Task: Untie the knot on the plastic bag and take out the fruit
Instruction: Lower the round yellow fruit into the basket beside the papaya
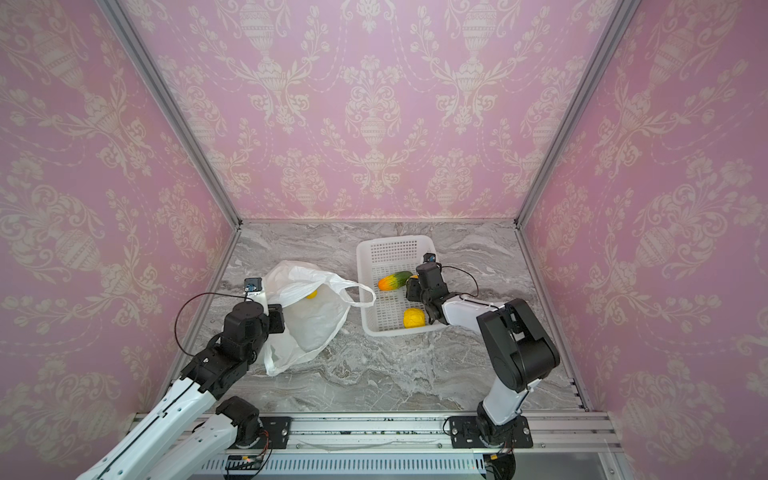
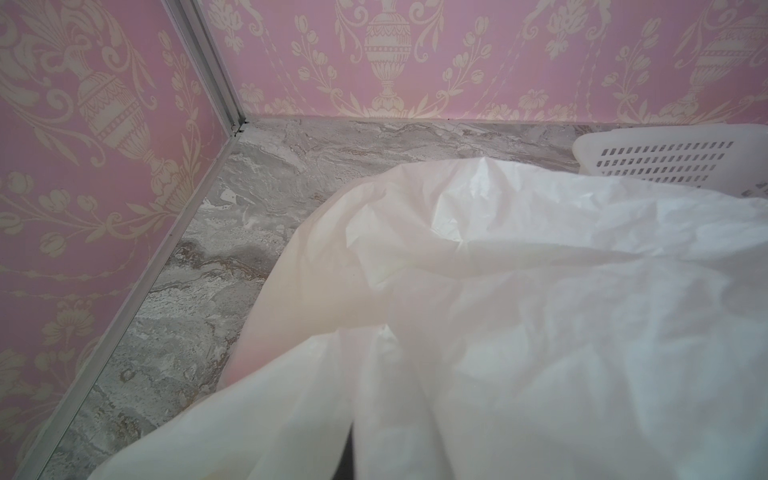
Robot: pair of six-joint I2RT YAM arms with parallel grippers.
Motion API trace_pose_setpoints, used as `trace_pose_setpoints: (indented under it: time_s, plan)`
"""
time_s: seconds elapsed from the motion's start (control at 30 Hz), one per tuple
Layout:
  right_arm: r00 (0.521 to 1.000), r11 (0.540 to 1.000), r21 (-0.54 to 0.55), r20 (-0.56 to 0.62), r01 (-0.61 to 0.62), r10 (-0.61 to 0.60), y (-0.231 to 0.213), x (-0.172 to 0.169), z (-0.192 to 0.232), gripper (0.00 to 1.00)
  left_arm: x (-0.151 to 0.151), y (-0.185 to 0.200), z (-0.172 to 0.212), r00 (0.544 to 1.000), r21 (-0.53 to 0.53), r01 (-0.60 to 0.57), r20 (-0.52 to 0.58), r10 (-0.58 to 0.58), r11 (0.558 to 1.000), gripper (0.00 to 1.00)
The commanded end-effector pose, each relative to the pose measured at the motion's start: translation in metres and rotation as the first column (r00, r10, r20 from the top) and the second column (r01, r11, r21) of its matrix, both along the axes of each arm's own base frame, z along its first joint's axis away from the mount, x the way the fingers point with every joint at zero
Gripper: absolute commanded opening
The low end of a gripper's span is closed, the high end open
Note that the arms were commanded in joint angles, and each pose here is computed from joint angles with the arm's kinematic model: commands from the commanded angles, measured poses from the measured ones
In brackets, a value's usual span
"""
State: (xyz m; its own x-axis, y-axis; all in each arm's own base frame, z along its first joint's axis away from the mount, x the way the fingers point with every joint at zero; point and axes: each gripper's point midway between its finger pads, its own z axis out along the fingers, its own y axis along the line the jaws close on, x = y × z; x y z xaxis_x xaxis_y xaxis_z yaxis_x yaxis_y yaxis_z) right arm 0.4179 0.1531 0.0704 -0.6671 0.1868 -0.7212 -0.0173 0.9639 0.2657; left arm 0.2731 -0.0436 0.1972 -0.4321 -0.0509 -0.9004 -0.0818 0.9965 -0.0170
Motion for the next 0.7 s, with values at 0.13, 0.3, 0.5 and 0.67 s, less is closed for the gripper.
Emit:
trace_pose_setpoints:
  time_s: [0.13, 0.3, 0.5, 0.67]
  plan:
    - [0.995, 0.998, 0.049, 0.093, -0.029, 0.024, 0.002, -0.005, 0.022, 0.69, 0.001, 0.005, 0.002, 1.0, 0.0, -0.029, 0.009, 0.029, 1.0, 0.0]
    - [0.987, 0.998, 0.055, 0.161, -0.033, 0.024, -0.003, -0.013, 0.041, 0.75, 0.001, 0.005, 0.0, 1.0, 0.002, -0.026, 0.0, 0.026, 1.0, 0.0]
    - [0.957, 0.994, 0.085, 0.286, -0.062, 0.036, -0.006, -0.032, 0.072, 0.76, 0.001, 0.005, 0.002, 1.0, 0.0, -0.029, 0.009, 0.029, 1.0, 0.0]
    - [0.915, 0.994, 0.051, 0.397, -0.095, 0.067, -0.002, -0.055, 0.103, 0.73, 0.001, 0.005, 0.0, 1.0, 0.0, -0.026, 0.002, 0.026, 1.0, 0.0]
